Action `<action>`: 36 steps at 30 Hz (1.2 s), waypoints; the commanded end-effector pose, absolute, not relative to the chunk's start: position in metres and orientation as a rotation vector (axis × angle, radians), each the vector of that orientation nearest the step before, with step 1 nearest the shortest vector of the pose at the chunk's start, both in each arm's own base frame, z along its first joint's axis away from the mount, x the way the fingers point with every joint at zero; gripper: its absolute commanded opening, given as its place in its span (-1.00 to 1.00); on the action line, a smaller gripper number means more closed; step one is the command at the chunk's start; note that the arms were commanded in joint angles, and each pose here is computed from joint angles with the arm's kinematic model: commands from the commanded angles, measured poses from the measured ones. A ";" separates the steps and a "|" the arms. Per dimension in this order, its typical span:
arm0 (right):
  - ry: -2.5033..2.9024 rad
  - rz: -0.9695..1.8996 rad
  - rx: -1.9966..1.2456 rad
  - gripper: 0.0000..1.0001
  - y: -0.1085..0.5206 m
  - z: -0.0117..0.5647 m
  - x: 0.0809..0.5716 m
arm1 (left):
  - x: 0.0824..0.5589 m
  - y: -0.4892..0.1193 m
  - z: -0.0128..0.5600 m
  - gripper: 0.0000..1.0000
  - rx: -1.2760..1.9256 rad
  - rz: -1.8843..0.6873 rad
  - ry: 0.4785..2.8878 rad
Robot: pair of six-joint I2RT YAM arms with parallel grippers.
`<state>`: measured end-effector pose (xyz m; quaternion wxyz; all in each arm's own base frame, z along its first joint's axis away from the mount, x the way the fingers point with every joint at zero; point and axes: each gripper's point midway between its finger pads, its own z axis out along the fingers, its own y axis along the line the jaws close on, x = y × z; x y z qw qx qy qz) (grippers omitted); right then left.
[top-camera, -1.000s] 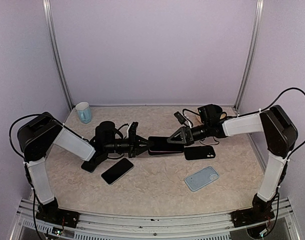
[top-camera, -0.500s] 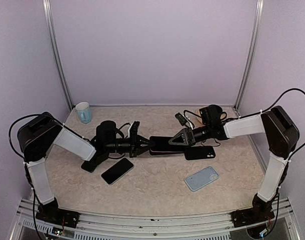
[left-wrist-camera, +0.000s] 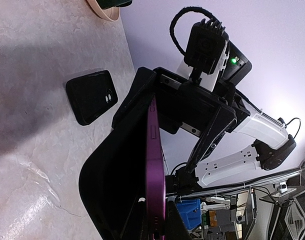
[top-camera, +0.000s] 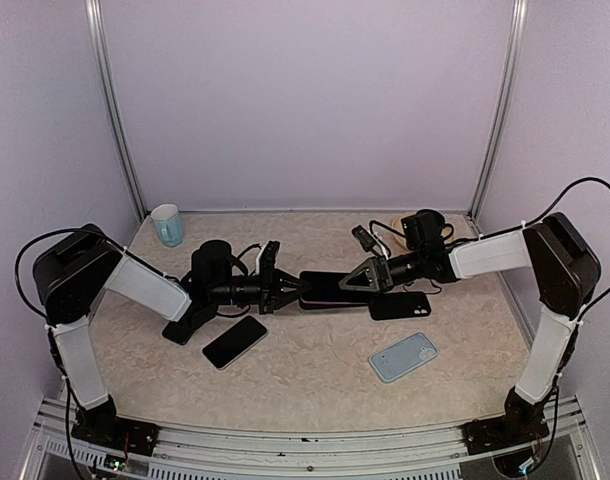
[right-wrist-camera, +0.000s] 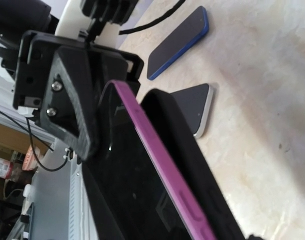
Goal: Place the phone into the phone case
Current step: Install the phone on the phone case.
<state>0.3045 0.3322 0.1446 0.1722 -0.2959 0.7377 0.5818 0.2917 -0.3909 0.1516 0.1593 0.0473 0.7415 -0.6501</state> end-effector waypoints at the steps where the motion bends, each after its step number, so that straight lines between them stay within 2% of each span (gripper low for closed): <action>1: 2.023 1.711 -0.867 0.57 0.329 0.161 0.296 | 0.298 -0.392 0.194 -1.00 0.203 -1.877 1.958; 8: 2.001 1.746 -0.876 0.42 0.329 0.164 0.292 | 0.299 -0.391 0.191 -1.00 0.195 -1.877 1.965; 21: 1.964 1.812 -0.881 0.04 0.329 0.168 0.285 | 0.299 -0.390 0.187 -1.00 0.183 -1.874 1.975; 32: 1.948 1.843 -0.883 -0.50 0.330 0.169 0.283 | 0.300 -0.390 0.188 -1.00 0.181 -1.876 1.976; 36: 1.947 1.852 -0.884 -0.82 0.330 0.170 0.282 | 0.301 -0.391 0.190 -1.00 0.183 -1.877 1.974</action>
